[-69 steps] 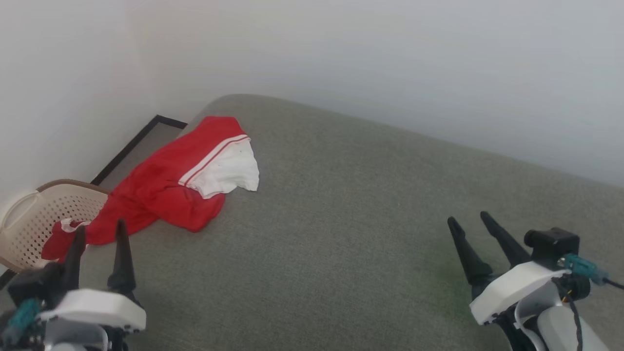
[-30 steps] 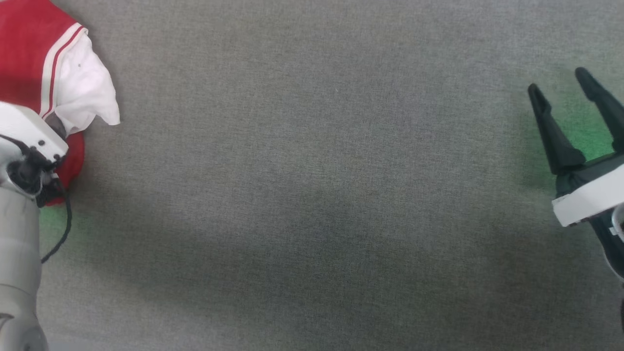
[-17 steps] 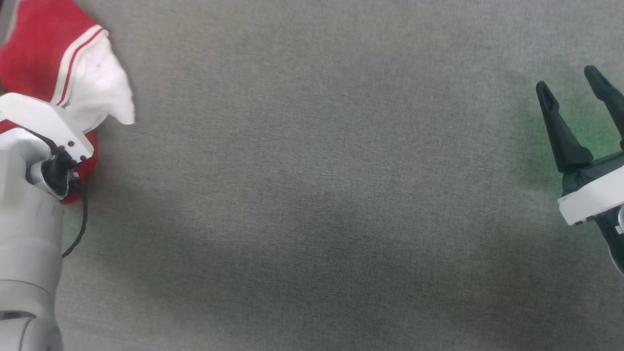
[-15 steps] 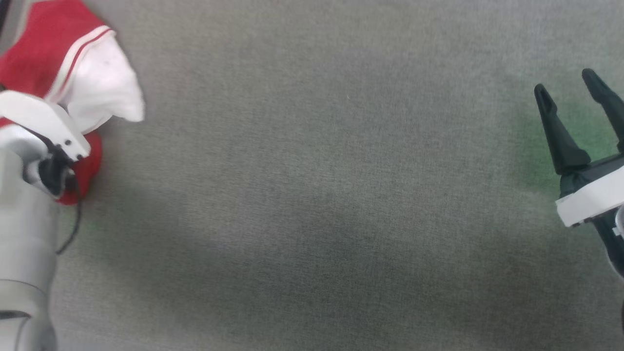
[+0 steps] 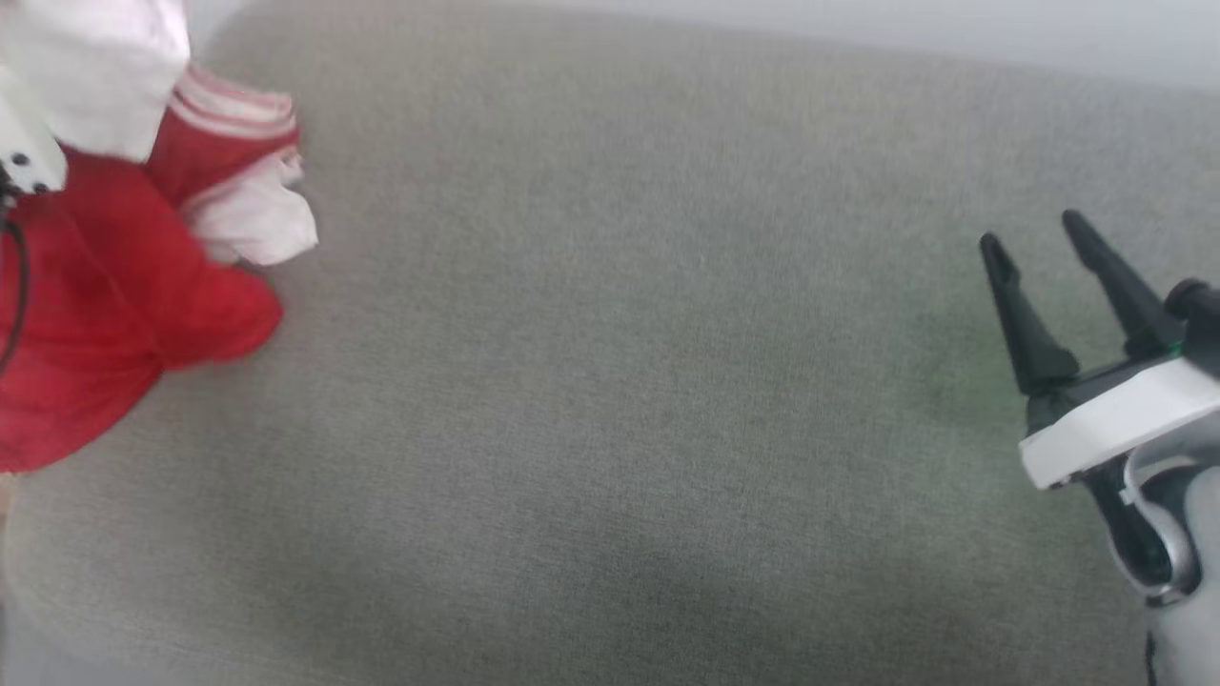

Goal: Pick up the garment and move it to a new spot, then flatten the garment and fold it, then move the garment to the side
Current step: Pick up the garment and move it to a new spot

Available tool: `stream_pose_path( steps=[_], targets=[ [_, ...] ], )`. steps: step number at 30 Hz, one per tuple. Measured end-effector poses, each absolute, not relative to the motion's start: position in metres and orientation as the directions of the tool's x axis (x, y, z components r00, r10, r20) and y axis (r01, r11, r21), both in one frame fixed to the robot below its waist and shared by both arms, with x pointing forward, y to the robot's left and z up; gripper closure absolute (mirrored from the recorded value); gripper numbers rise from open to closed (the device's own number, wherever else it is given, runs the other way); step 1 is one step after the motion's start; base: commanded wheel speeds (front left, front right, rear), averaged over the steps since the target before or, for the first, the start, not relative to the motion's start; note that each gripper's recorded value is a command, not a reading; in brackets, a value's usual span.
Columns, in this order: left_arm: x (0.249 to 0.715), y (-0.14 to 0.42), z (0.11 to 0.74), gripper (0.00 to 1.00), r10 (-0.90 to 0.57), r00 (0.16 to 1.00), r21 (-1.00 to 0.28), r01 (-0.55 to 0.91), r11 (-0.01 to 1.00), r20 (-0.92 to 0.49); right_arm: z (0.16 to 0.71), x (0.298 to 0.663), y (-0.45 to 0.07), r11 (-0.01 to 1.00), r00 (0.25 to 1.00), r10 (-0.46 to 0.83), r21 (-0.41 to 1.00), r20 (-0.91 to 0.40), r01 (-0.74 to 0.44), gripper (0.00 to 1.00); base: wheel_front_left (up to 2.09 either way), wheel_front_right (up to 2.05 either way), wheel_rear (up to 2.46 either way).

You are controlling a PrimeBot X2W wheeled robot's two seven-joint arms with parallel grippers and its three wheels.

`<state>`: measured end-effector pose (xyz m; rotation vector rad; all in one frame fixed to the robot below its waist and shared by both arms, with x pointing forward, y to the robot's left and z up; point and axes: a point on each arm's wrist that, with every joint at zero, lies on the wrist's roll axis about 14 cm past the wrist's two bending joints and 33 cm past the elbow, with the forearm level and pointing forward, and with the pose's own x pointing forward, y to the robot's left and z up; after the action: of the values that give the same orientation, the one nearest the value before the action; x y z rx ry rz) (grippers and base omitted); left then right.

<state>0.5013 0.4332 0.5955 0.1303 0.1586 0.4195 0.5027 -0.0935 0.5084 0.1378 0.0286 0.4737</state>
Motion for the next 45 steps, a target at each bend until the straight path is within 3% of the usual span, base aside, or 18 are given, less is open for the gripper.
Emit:
stream_pose_path(
  steps=[9,20,32,45],
  targets=[
    [0.49,0.412,0.702,1.0,0.32,0.945,0.227,-0.325,0.918,0.058,0.54,0.485,-0.09,0.881,0.892,0.445,0.138,0.078,-0.452,0.0,0.0,0.0,0.0],
    [0.484,0.323,0.775,1.0,0.104,0.982,0.324,-0.152,0.934,0.158,0.56,0.469,-0.125,0.92,0.927,0.348,0.141,0.138,-0.366,0.0,0.0,0.0,0.0],
    [0.479,0.188,0.776,1.0,-0.201,0.968,0.369,0.135,0.92,0.149,0.568,0.444,-0.184,0.966,0.967,0.192,0.142,0.166,-0.216,0.0,0.0,0.0,0.0],
    [0.479,0.061,0.713,1.0,-0.509,0.861,0.325,0.485,0.812,-0.013,0.561,0.416,-0.235,0.985,0.987,0.051,0.155,0.155,-0.075,0.0,0.0,0.0,0.0]
  ],
)
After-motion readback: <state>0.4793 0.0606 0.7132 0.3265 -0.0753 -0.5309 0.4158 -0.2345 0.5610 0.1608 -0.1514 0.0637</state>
